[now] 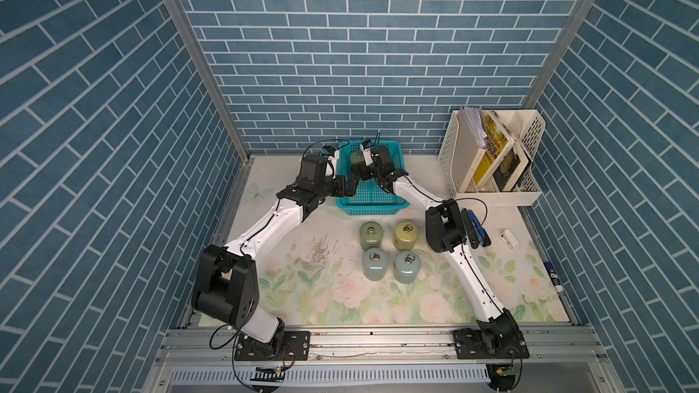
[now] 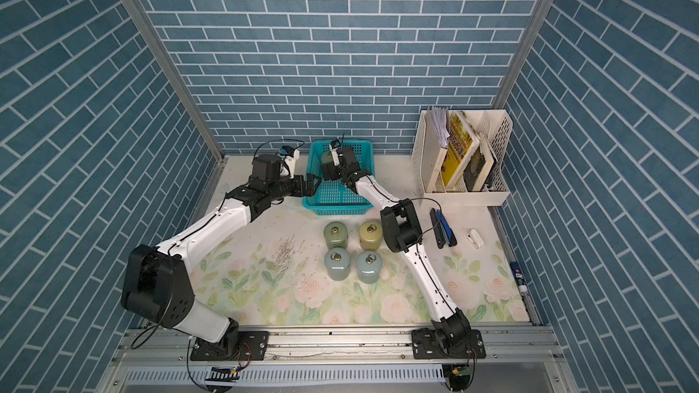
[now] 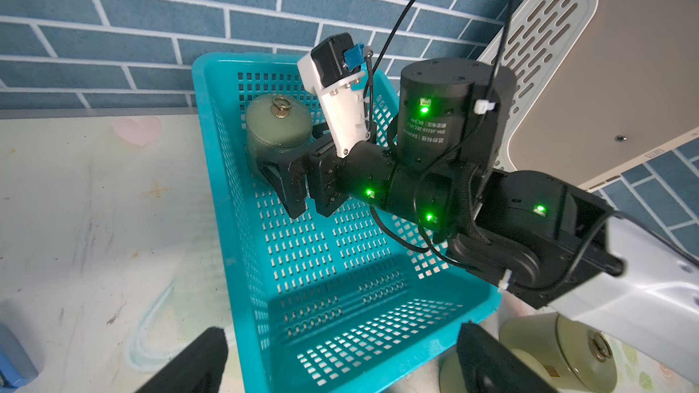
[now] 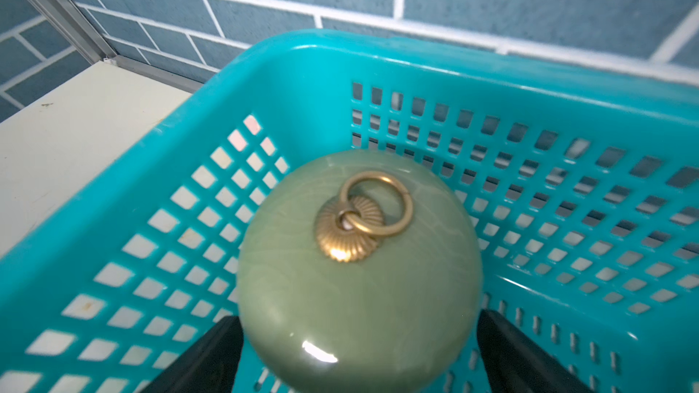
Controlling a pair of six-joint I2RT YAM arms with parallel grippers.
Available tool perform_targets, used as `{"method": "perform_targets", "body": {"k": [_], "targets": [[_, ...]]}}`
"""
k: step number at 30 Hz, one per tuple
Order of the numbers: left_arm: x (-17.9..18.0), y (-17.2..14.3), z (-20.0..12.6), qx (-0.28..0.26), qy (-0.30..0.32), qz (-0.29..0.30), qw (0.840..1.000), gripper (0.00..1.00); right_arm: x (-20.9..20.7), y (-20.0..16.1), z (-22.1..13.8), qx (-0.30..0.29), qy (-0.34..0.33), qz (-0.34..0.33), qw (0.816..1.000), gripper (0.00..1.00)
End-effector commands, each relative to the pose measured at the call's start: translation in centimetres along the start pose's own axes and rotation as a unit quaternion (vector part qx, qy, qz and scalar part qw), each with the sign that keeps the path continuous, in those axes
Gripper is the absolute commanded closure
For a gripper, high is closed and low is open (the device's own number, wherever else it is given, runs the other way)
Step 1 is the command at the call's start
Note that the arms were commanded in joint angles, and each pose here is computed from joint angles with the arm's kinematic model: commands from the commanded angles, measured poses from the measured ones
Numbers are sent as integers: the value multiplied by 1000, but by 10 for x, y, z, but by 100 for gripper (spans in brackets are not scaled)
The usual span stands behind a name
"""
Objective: Take the tea canister out of the basket
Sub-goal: Move the tea canister to the basket.
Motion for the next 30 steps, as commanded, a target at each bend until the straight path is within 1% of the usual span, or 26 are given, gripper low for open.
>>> {"method": "perform_targets", "body": {"k": [1, 4, 11, 14, 16, 20, 23, 25, 30], "targets": [[2, 2, 3, 6, 1, 3, 1000, 0, 0, 14, 4, -43, 16, 10, 999, 0], [4, 1, 8, 10, 6, 6, 1000, 0, 4, 18, 6, -62, 33, 7, 998, 0], [8, 1, 19, 18, 14, 10, 1000, 0, 2, 21, 11, -84, 49, 16, 995, 0], [8, 5, 22, 20, 5, 7, 1000, 0, -3, 21, 12, -90, 50, 20, 995, 0], [9, 9, 22, 16, -5, 2, 1000, 0, -4, 21, 12, -91, 53, 23, 994, 2], [11, 15, 20, 10, -4, 1, 1000, 0, -6, 20, 12, -85, 55, 26, 995, 12], [13, 16, 19, 8, -2, 0, 1000, 0, -7, 22, 10, -84, 50, 25, 995, 25], [13, 16, 19, 9, -2, 0, 1000, 0, -8, 25, 7, -86, 46, 22, 995, 32], [14, 14, 15, 7, -1, 0, 1000, 0, -6, 29, -4, -74, 47, 12, 996, 41]]}}
Point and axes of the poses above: each gripper's point midway between its finger pads, its own z axis out along the fingers, its own x axis along the line the jaws close on, y = z × x, the point moved 4 cm from there along -z, back along the fingers, and after that the axes turned 8 degrees about -z, right-handed, at the moved point
